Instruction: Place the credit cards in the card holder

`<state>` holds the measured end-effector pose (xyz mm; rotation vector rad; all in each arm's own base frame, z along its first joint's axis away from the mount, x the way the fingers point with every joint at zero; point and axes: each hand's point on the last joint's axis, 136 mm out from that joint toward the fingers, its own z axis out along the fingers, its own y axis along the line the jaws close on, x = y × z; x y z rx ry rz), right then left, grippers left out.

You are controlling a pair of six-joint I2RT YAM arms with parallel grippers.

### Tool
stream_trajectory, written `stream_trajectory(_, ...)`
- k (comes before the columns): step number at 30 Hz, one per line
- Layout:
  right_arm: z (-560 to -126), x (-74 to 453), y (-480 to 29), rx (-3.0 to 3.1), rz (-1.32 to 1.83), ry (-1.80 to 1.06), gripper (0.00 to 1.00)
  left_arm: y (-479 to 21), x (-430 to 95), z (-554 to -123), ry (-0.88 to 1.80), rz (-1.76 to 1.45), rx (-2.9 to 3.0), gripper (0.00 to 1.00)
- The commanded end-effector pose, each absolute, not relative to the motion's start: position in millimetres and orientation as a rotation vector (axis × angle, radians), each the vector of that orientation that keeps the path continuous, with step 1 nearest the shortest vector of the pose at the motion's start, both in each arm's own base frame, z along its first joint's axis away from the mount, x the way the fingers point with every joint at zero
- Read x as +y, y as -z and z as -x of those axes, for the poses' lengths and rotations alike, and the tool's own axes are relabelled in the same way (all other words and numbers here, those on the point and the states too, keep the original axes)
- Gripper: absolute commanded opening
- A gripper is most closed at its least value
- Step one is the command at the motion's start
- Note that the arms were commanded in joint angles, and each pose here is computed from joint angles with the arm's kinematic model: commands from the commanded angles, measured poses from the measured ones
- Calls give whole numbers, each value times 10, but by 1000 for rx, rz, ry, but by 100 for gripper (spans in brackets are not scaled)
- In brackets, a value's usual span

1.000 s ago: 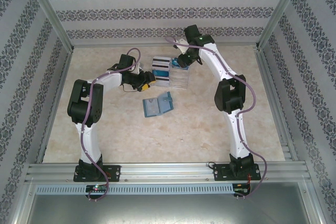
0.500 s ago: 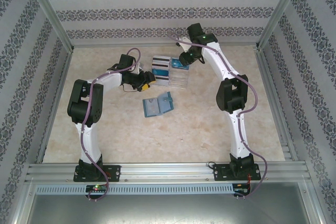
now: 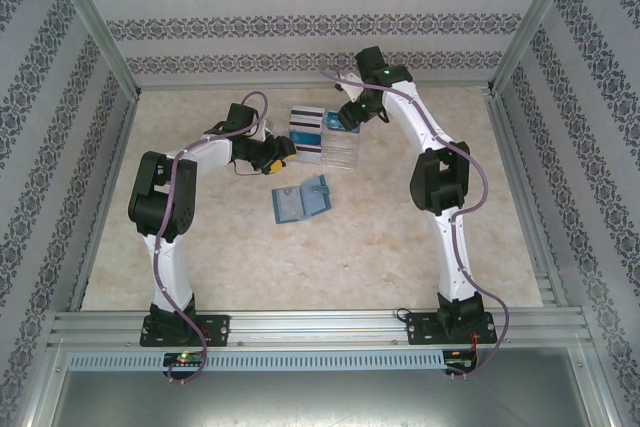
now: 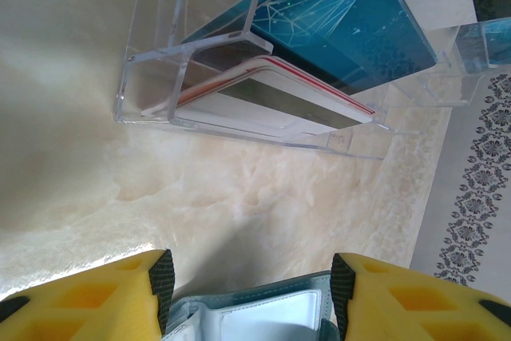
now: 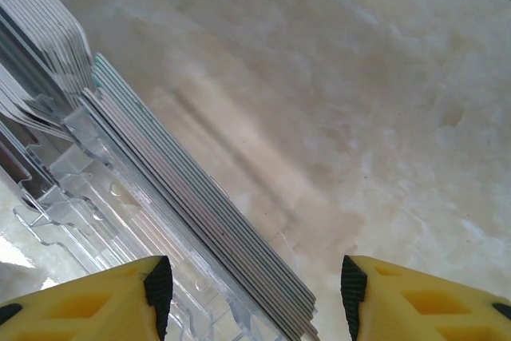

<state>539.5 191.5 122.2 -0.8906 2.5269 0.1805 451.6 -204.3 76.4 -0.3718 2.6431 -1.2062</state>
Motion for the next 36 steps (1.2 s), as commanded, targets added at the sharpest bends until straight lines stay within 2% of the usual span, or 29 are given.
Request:
stream_trajectory(1, -5390, 1949, -1162, 2541, 910, -161, 60, -833, -2126, -4518, 1237, 338, 2639, 56)
stream_trajectory(11, -5482, 1866, -1321, 2508, 859, -108, 51, -829, -2129, -4513, 1238, 336, 2640, 57)
stream_trajectory(19, -5486, 1860, -1483, 2479, 841, -117, 50, -821, -2132, -4505, 1241, 338, 2639, 57)
stream_trajectory(36, -5494, 1824, -1632, 2454, 795, -151, 41, -798, -2134, -4497, 1245, 344, 2640, 57)
